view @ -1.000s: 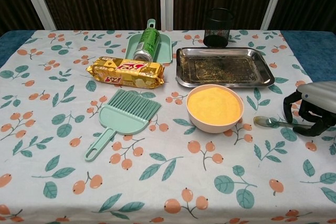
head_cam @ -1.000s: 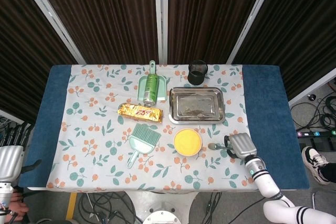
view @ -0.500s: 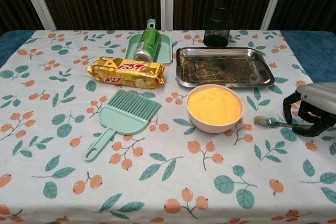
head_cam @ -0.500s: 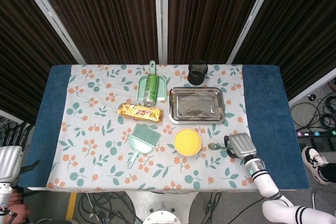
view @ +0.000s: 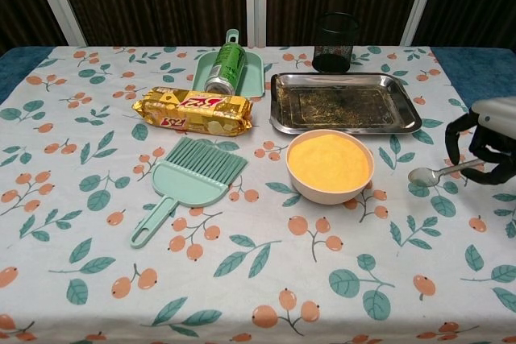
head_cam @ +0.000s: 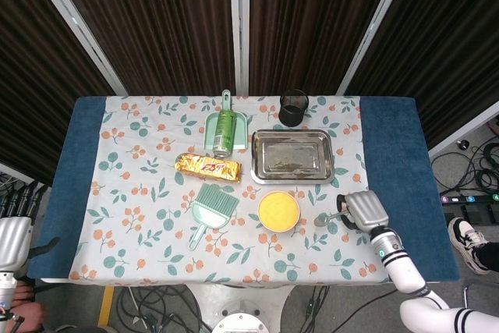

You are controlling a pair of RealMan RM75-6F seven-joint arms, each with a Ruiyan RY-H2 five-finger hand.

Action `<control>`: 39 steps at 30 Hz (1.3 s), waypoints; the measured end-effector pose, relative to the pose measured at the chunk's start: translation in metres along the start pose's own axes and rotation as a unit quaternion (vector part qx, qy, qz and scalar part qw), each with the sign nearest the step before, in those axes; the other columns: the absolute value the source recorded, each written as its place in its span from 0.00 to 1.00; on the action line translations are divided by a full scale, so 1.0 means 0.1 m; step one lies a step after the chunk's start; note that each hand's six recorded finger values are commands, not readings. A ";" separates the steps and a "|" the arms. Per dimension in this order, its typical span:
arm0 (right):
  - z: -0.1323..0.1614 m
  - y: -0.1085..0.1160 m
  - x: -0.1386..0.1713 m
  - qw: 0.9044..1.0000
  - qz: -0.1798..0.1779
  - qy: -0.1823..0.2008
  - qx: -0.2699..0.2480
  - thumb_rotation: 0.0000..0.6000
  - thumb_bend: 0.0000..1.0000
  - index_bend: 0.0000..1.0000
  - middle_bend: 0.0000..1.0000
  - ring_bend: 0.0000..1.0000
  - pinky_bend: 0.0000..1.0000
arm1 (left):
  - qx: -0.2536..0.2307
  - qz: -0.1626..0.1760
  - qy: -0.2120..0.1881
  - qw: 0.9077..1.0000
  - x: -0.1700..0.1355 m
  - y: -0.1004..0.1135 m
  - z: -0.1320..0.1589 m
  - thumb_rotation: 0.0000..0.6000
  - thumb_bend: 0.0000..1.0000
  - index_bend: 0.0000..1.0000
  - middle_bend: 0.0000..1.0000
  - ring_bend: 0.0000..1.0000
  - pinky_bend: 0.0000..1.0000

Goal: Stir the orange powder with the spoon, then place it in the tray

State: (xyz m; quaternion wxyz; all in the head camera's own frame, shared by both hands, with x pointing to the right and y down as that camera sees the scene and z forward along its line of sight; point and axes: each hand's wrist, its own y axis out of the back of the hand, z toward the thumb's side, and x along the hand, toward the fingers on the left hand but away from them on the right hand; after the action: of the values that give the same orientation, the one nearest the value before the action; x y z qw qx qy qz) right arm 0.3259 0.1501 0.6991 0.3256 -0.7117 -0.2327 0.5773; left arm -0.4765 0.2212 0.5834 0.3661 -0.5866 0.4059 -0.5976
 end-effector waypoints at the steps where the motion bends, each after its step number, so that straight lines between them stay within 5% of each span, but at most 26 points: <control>1: 0.02 0.08 0.00 1.000 -0.005 0.005 -0.002 1.00 0.34 0.60 0.90 0.97 1.00 | 0.000 0.001 -0.001 1.000 0.00 0.00 0.00 1.00 0.00 0.05 0.05 0.05 0.08; 6: 0.26 0.56 -0.10 0.998 -0.033 0.046 0.004 1.00 0.34 0.60 0.90 0.97 1.00 | 0.000 0.002 -0.004 1.000 0.00 0.02 0.02 1.00 0.00 0.05 0.05 0.05 0.08; 10: 0.51 0.68 -0.26 0.997 -0.030 0.073 0.017 1.00 0.34 0.60 0.90 0.97 1.00 | -0.001 0.006 -0.005 1.000 0.00 0.04 0.02 1.00 0.00 0.05 0.05 0.05 0.08; 24: 1.16 0.36 -0.59 0.991 0.020 0.114 0.065 1.00 0.34 0.52 0.90 0.96 1.00 | -0.004 0.005 -0.002 1.000 -0.04 0.05 0.00 1.00 0.00 0.05 0.05 0.05 0.08; 30: 1.20 0.31 -0.57 0.990 0.024 0.116 0.076 1.00 0.18 0.43 0.90 0.96 1.00 | -0.004 0.005 -0.001 1.000 -0.05 0.04 -0.02 1.00 0.00 0.05 0.05 0.05 0.08; 39: 1.19 0.37 -0.53 0.991 0.013 0.118 0.069 1.00 0.18 0.40 0.90 0.96 1.00 | -0.006 0.006 -0.001 1.000 -0.05 0.03 -0.02 1.00 0.00 0.05 0.05 0.05 0.08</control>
State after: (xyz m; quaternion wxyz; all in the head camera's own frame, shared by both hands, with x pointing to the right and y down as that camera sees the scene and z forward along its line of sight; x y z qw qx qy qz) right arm 0.1963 0.1107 0.6924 0.3917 -0.7539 -0.1434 0.5076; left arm -0.4785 0.2247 0.5782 0.3668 -0.5864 0.4129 -0.5925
